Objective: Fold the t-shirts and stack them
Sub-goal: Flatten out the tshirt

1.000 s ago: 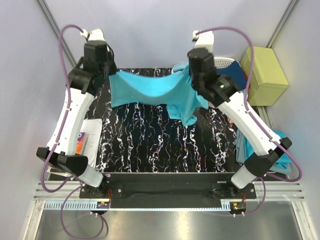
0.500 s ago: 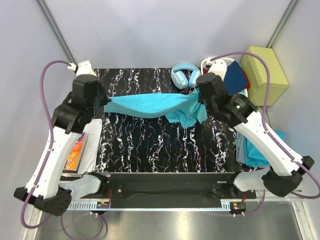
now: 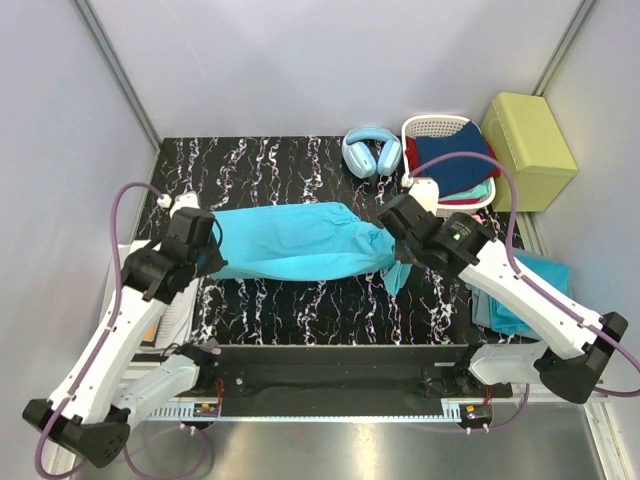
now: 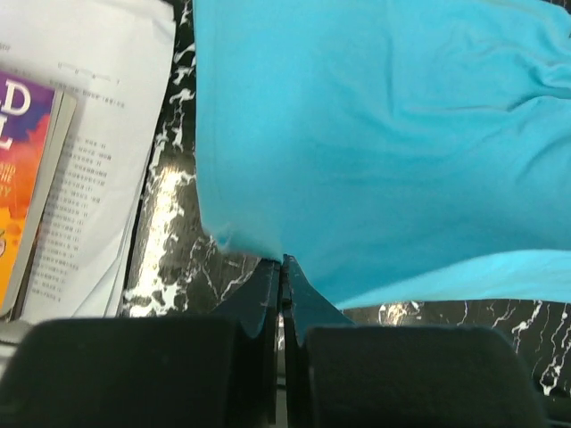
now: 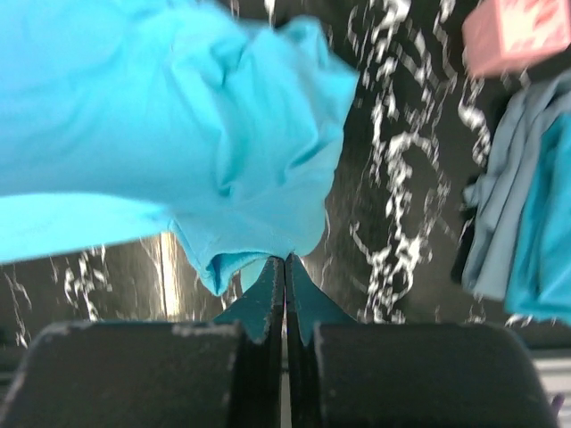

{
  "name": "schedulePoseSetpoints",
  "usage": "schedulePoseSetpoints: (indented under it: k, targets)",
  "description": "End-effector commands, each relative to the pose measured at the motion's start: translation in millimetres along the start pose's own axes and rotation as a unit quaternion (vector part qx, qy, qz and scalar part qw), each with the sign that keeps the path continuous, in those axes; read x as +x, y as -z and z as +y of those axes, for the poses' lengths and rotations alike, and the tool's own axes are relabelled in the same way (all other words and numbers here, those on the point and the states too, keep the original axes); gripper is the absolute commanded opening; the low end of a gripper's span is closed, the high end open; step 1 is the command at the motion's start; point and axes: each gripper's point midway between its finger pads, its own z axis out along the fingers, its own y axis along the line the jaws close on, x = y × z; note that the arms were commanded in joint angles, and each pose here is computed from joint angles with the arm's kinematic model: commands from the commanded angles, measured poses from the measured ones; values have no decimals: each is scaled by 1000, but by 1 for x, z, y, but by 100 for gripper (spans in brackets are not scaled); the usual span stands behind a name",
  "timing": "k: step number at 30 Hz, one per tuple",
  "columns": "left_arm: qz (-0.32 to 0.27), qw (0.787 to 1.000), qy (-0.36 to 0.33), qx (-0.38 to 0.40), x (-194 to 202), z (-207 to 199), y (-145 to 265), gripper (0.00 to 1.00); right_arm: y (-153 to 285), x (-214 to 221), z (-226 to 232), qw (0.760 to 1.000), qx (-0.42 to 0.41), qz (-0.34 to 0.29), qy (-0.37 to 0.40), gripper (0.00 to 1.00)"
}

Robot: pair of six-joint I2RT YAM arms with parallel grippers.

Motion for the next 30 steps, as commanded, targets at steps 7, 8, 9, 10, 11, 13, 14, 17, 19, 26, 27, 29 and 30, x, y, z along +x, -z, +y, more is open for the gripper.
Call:
schedulePoseSetpoints:
  k: [7, 8, 9, 10, 11, 13, 14, 17, 19, 26, 27, 29, 30]
  targets:
    - [55, 998, 17, -21, 40, 25, 19, 0, 20, 101, -1, 990, -23, 142, 7, 0]
    - [71, 997, 14, -24, 48, 27, 17, 0, 20, 108, -1, 988, -25, 155, 9, 0]
    - [82, 996, 11, -28, 54, 28, 15, 0, 21, 112, -2, 986, -27, 161, 12, 0]
    - [102, 994, 10, -29, 65, 29, 12, 0, 20, 119, -6, 985, -22, 170, 16, 0]
    - [115, 993, 8, -31, 72, 30, 10, 0, 20, 124, -7, 984, -24, 178, 16, 0]
    - [148, 988, 0, -36, 90, 32, 3, 0, 18, 133, -9, 981, -21, 191, 21, 0]
    - [159, 986, -3, -39, 96, 33, 2, 0, 18, 139, -8, 978, -24, 204, 22, 0]
    - [199, 979, -10, -47, 115, 35, -3, 0, 19, 158, -9, 969, -22, 244, 30, 0]
    - [220, 975, -9, -42, 126, 34, -4, 0, 20, 167, -13, 965, -19, 258, 32, 0]
    - [264, 963, -12, -48, 157, 46, 5, 0, 35, 195, -36, 956, -16, 293, 8, 0]
    - [270, 961, -14, -54, 162, 51, 5, 0, 37, 198, -39, 955, -18, 296, 2, 0]
    - [272, 961, -19, -55, 166, 55, 10, 0, 40, 211, -48, 950, -8, 313, -4, 0]
    - [267, 962, -20, -51, 163, 54, 11, 0, 42, 213, -51, 950, -11, 312, -6, 0]
